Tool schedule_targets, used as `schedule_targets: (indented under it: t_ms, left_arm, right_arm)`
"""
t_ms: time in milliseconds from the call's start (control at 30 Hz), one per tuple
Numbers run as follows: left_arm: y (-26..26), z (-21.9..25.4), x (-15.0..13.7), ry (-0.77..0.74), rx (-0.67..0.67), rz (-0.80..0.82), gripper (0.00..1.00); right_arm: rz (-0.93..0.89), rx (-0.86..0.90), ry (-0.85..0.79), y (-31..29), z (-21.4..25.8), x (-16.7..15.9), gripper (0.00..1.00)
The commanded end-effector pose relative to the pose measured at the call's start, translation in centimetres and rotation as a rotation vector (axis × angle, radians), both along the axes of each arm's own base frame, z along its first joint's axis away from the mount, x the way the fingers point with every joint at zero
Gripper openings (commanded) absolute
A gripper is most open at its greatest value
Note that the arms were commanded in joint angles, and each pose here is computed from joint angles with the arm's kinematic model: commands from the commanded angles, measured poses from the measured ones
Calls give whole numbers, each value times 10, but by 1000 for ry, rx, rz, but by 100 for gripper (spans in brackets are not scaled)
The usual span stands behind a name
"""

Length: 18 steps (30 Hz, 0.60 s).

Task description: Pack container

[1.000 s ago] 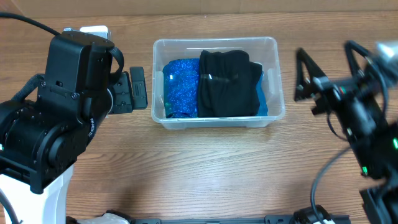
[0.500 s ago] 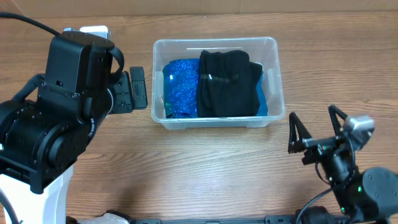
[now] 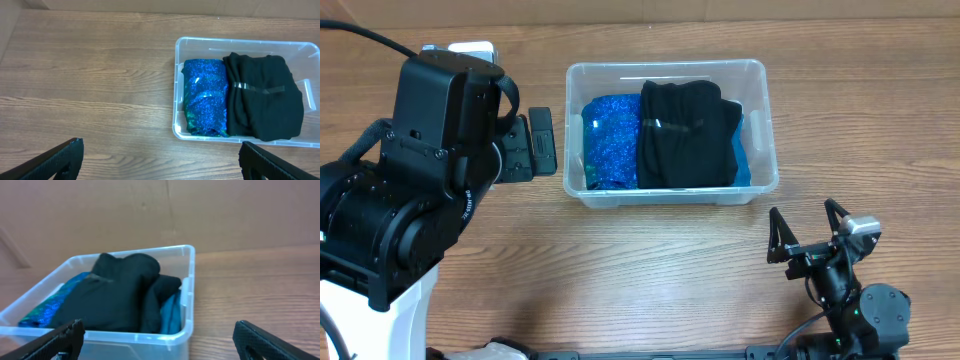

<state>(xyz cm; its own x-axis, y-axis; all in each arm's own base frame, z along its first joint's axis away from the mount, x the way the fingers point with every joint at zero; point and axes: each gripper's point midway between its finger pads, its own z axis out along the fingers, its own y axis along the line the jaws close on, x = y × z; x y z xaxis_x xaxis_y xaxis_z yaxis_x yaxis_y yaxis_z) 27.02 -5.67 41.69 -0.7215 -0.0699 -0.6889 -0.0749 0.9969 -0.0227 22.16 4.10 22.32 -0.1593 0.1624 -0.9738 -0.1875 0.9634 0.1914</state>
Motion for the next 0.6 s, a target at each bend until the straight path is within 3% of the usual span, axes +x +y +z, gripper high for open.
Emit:
schedule_targets:
  t_ms: [0, 333, 567]
  left_arm:
    - [2, 0, 2, -3, 16, 1, 100]
    - [2, 0, 2, -3, 16, 1, 100]
    - [2, 0, 2, -3, 16, 1, 100]
  right_arm:
    - [-35, 1, -66, -8, -9, 3, 100]
    - [-56, -2, -15, -12, -59, 17, 100]
    - [-37, 0, -20, -9, -58, 17, 100]
